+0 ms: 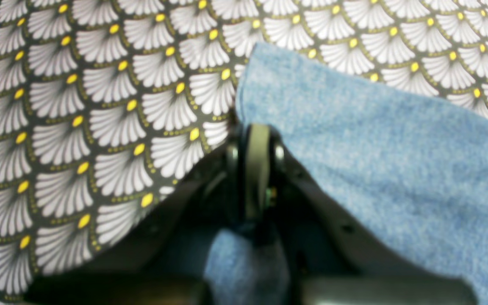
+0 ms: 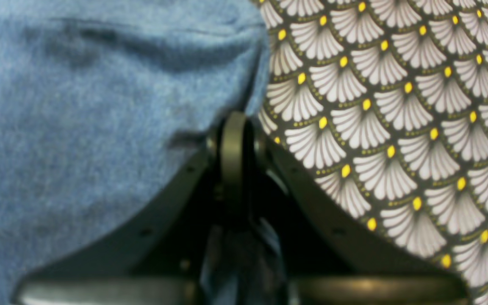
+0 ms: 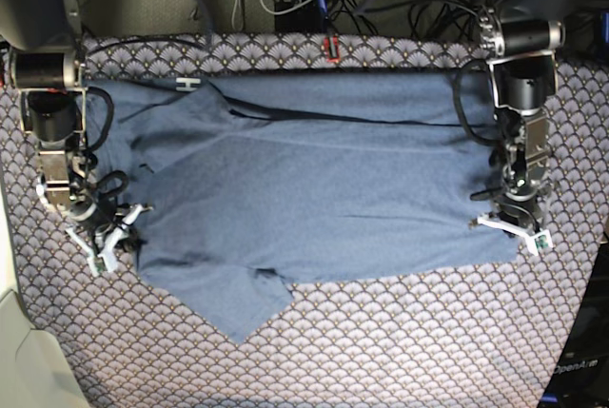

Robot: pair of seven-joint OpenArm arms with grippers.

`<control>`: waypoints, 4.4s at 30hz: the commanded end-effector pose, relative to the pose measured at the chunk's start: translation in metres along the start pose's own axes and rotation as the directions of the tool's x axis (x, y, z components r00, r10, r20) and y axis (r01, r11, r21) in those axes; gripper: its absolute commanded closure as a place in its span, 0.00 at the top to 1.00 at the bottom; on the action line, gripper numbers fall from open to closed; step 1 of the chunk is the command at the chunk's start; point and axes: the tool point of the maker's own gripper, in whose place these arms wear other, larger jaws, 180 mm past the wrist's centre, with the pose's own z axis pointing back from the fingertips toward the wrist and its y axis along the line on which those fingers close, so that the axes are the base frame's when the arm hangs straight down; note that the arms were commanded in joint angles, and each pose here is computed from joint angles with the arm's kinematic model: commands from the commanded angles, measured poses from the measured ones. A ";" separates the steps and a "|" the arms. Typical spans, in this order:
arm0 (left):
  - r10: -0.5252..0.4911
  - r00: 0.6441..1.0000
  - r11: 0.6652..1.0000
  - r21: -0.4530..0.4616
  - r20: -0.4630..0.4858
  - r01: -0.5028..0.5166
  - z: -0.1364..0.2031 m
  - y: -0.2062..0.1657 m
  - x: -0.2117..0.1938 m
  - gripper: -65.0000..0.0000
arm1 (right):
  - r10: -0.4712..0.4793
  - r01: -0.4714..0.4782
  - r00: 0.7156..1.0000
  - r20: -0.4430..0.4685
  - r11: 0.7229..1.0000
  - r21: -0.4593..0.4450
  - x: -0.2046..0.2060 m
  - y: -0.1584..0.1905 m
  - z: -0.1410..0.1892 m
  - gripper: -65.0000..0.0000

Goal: Fold the T-shirt properly
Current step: 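Lift the hem with both grippers and fold it over toward the collar, then lower the hem and release with both grippers, then move the right gripper to the hanging sleeve and grasp it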

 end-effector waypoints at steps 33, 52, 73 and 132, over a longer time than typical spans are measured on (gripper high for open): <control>-0.007 0.987 1.000 0.023 0.159 0.004 0.060 0.037 0.047 0.01 | 0.234 -0.229 0.972 0.020 0.964 -0.132 -0.012 -0.010 0.133 0.00; -0.095 0.989 0.995 0.025 0.114 0.093 0.104 0.052 0.000 0.01 | 0.214 -0.216 0.976 -0.033 0.975 -0.057 -0.059 0.013 0.172 0.00; -0.040 0.999 0.999 -0.016 -0.011 0.039 0.130 0.054 -0.036 0.01 | 0.220 -0.225 0.971 -0.087 0.973 -0.048 -0.084 0.019 0.194 0.00; -0.057 0.994 0.998 -0.016 -0.090 0.055 0.143 0.060 -0.069 0.43 | 0.364 -0.366 0.930 0.049 0.930 0.032 0.070 0.062 0.111 0.41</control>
